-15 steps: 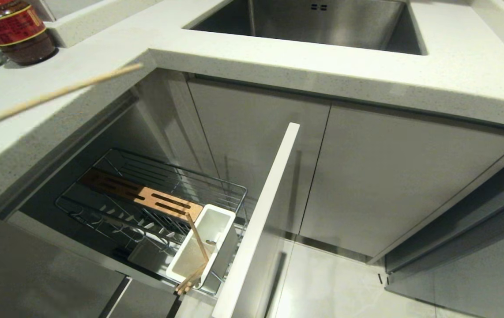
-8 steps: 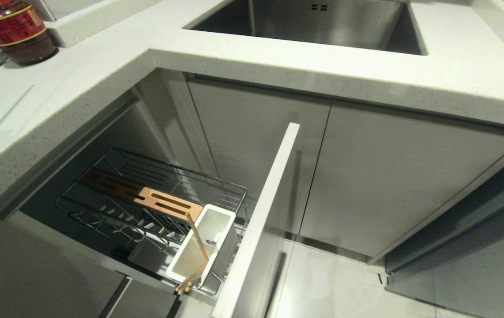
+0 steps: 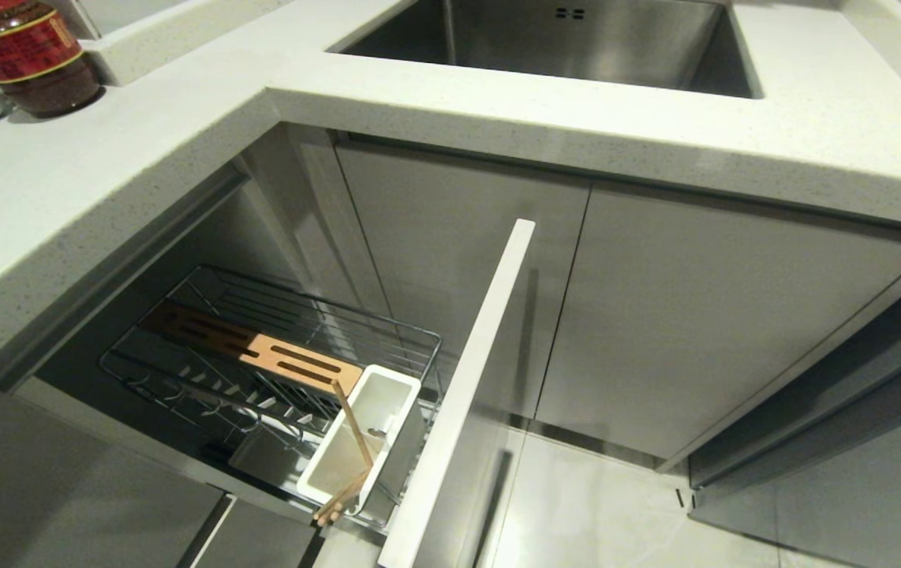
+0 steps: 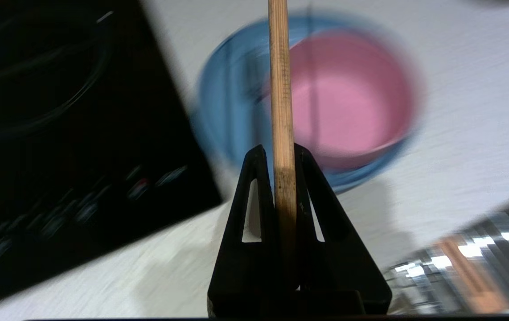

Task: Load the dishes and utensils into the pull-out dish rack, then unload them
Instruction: Take the chopsticks out of the cupboard

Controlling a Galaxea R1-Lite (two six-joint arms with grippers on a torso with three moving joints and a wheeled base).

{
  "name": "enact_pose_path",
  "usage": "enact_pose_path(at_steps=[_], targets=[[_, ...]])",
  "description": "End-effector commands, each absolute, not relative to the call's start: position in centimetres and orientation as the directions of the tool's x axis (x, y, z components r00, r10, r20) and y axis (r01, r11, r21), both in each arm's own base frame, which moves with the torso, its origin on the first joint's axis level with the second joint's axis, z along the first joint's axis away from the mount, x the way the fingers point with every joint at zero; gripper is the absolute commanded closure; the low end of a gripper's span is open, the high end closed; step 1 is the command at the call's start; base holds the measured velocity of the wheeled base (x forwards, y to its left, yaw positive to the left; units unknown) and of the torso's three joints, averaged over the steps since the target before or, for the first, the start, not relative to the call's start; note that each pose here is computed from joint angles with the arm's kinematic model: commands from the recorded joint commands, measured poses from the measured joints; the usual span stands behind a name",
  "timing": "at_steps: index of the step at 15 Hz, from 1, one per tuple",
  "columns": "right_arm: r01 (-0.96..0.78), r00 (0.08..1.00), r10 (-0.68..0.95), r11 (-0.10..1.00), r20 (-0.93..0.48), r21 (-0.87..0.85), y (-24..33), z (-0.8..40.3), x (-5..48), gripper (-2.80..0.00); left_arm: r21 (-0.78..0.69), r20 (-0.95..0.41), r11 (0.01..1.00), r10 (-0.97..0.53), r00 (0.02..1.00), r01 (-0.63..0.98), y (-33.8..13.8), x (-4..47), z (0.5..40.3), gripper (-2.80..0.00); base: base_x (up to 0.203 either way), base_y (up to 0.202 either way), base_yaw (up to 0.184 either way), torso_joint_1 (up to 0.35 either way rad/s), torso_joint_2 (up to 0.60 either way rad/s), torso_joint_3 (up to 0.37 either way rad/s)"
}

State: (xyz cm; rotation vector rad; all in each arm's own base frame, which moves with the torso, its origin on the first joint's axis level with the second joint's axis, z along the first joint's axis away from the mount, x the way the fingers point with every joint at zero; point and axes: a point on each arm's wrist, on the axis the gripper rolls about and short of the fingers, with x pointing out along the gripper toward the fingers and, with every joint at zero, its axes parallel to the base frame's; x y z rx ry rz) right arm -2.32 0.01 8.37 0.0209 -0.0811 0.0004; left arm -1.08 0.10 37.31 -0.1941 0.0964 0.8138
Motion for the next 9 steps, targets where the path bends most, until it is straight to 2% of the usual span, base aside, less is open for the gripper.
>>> enact_pose_path(at_steps=[1,9], targets=[[-0.001,0.998,0.0,1.0,0.057,0.021,0.0,7.7,-2.1,0.0,-0.097,-0.252,0.555,0.789,0.56,-0.826,0.6,-0.6,35.6,0.0,0.0,0.0,0.0,0.0,0.0,0.0],[-0.001,0.998,0.0,1.0,0.057,0.021,0.0,7.7,-2.1,0.0,-0.109,-0.456,0.489,0.749,0.481,-0.865,1.7,1.1,31.9,0.0,0.0,0.0,0.0,0.0,0.0,0.0]])
